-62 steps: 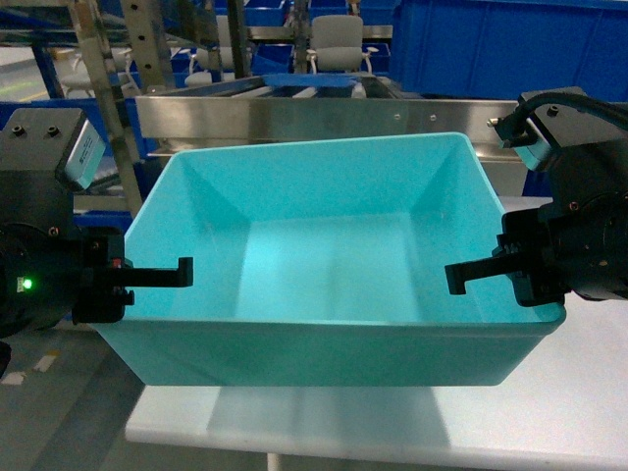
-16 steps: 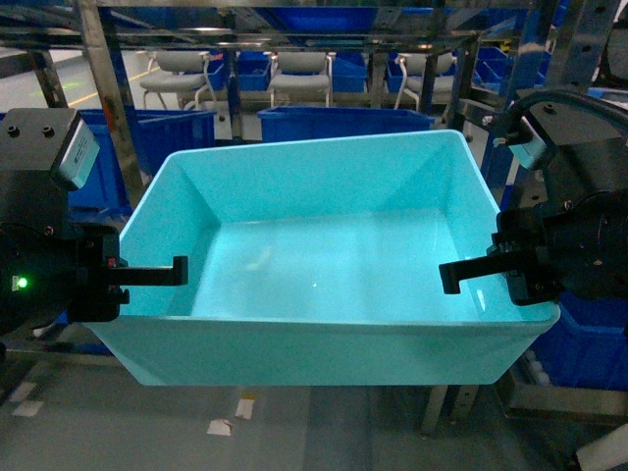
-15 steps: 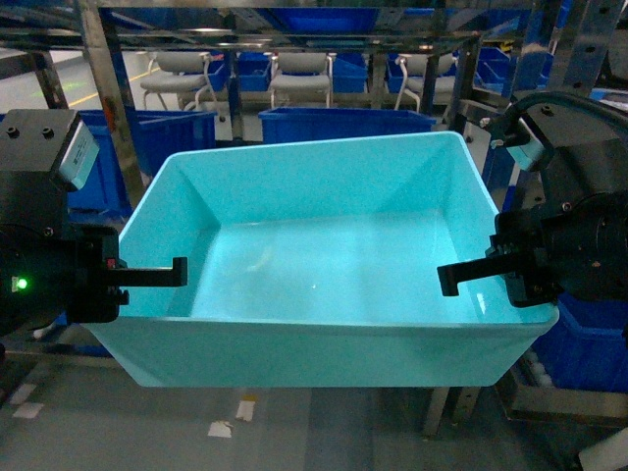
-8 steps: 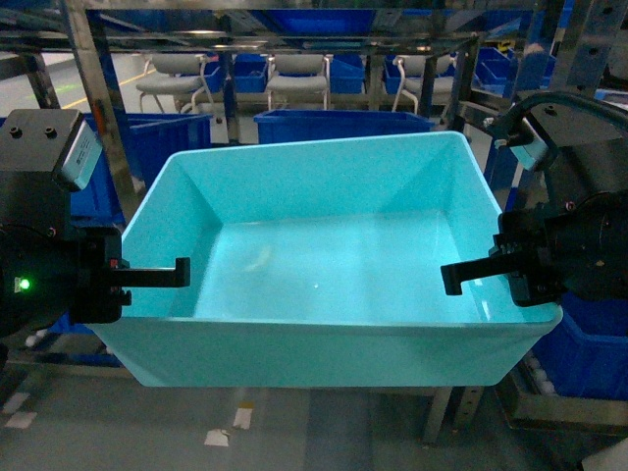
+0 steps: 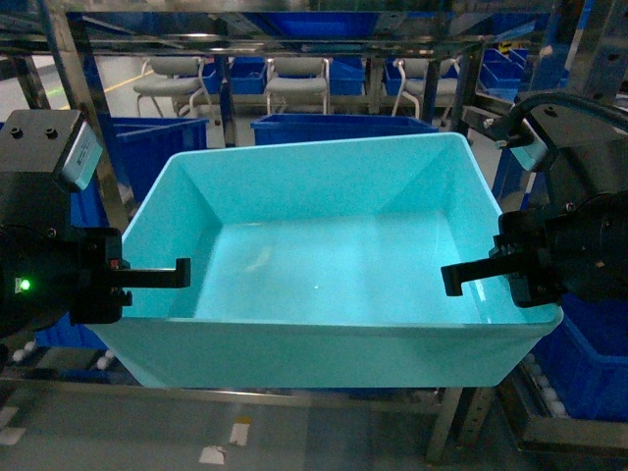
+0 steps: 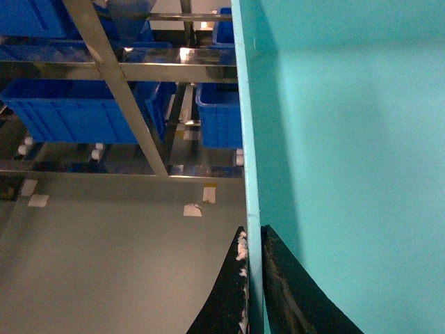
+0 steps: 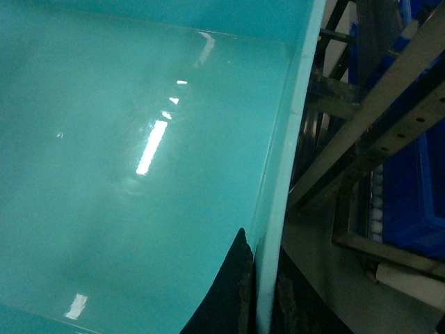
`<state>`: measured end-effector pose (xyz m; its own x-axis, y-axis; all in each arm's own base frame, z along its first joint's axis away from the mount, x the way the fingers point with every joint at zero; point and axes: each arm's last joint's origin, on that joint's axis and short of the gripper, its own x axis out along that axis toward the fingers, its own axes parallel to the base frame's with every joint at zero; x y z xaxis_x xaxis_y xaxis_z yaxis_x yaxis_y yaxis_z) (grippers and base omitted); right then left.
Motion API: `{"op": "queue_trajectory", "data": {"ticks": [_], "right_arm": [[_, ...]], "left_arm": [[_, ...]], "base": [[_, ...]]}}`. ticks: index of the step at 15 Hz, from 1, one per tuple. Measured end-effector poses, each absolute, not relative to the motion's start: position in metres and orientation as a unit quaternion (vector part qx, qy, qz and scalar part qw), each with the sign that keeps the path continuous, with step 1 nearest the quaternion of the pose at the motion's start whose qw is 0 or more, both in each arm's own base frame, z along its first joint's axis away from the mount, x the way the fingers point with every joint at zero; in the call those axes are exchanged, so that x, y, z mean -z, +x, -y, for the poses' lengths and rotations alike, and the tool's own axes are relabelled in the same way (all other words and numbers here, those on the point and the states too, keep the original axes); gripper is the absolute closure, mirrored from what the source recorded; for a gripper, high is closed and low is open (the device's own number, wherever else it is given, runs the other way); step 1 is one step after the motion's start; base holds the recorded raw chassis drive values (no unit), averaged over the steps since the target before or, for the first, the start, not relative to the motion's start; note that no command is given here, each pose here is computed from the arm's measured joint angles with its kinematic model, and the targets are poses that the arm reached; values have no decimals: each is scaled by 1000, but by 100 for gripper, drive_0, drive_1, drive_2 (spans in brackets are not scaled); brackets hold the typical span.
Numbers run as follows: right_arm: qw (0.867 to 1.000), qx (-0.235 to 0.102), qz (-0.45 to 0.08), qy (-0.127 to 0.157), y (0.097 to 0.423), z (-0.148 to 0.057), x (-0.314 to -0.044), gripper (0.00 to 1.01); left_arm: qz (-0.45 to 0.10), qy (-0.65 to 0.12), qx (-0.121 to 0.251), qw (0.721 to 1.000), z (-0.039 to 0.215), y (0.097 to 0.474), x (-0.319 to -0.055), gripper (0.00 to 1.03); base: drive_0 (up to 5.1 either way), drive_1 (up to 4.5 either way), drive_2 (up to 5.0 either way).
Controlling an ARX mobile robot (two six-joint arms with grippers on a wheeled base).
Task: Organize blue bins on left shelf correctly
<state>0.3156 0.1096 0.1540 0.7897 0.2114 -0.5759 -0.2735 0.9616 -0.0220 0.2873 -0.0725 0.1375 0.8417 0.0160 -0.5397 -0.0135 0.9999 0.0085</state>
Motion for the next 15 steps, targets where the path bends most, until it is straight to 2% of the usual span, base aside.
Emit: {"op": "queue_trajectory", "data": {"ticks": [9, 15], "right_arm": [[945, -128, -297, -52, 316, -110, -154, 99], [945, -126, -298, -53, 316, -109, -154, 99]], "left_arm": [[-281, 3, -7, 960, 73, 287, -138, 101], [-281, 2, -7, 960, 73, 287, -138, 101]], "base": [[-7, 238, -253], [-7, 364, -378]]}}
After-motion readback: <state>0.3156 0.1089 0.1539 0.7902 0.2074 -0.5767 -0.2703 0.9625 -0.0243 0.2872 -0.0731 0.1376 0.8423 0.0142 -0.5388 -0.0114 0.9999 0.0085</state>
